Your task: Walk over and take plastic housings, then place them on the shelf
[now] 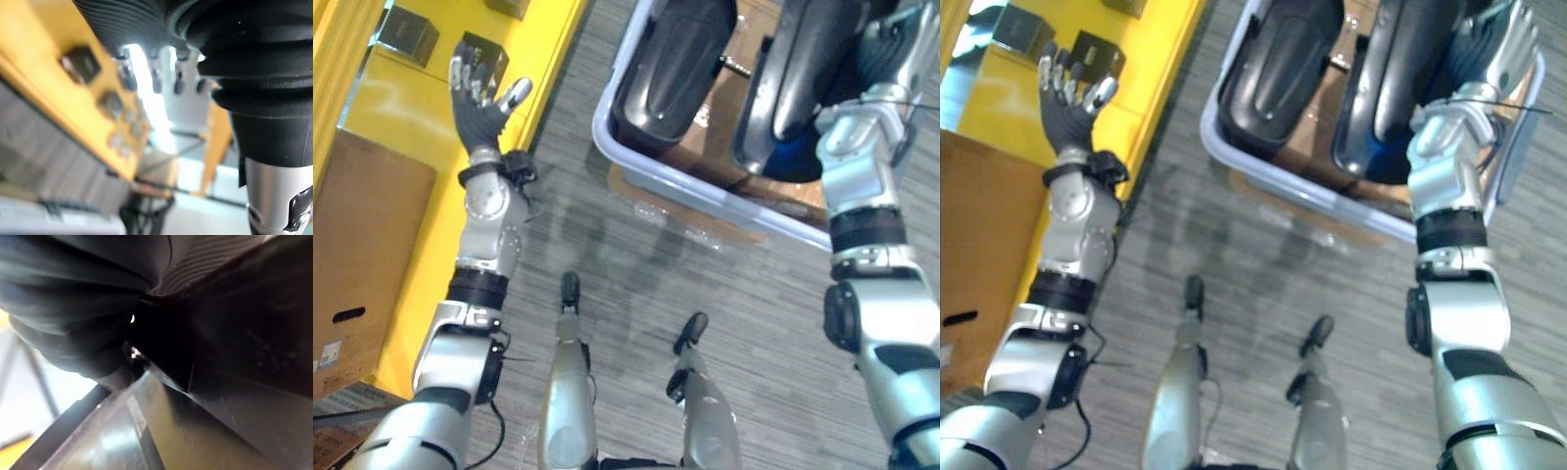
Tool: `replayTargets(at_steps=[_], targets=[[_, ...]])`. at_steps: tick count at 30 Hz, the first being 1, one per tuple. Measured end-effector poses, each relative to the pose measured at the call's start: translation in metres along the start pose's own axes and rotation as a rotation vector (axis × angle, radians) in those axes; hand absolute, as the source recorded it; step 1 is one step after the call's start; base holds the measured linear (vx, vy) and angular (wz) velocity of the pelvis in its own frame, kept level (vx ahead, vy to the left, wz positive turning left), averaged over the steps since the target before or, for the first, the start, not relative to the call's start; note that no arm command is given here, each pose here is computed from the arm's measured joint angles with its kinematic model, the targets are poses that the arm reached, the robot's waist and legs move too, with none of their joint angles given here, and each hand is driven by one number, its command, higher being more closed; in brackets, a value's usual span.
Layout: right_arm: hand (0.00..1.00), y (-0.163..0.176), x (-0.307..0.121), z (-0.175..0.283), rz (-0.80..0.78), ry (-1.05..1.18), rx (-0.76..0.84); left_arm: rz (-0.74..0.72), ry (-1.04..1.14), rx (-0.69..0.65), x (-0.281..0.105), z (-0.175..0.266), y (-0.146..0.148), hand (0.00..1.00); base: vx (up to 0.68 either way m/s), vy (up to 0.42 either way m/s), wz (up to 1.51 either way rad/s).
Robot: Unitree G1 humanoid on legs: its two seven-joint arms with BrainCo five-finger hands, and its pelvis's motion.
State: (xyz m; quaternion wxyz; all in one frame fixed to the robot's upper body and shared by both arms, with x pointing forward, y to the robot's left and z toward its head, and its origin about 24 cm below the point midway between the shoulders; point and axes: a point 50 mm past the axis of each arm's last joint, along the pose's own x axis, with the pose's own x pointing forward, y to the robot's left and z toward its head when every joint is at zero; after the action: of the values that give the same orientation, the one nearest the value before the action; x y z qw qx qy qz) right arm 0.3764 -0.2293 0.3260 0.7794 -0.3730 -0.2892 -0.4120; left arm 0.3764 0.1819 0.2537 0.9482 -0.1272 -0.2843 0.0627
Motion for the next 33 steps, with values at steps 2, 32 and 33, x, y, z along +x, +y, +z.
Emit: replayTargets(at_steps=[2, 32, 33], targets=[[1.0, 0.002, -0.007, 0.006, 0.008, -0.055, -0.01, -0.058, 0.024, -0.008, -0.002, -0.005, -0.007, 0.0, 0.0, 0.02, -0.06], [1.0, 0.043, -0.094, 0.067, 0.269, -0.311, 0.248, -0.436, 0.383, 0.136, -0.058, -0.088, -0.054, 0.0, 0.0, -0.003, -0.05], [1.0, 0.043, -0.095, 0.067, 0.272, -0.31, 0.251, -0.431, 0.391, 0.137, -0.059, -0.09, -0.053, 0.0, 0.0, 0.0, 0.0]])
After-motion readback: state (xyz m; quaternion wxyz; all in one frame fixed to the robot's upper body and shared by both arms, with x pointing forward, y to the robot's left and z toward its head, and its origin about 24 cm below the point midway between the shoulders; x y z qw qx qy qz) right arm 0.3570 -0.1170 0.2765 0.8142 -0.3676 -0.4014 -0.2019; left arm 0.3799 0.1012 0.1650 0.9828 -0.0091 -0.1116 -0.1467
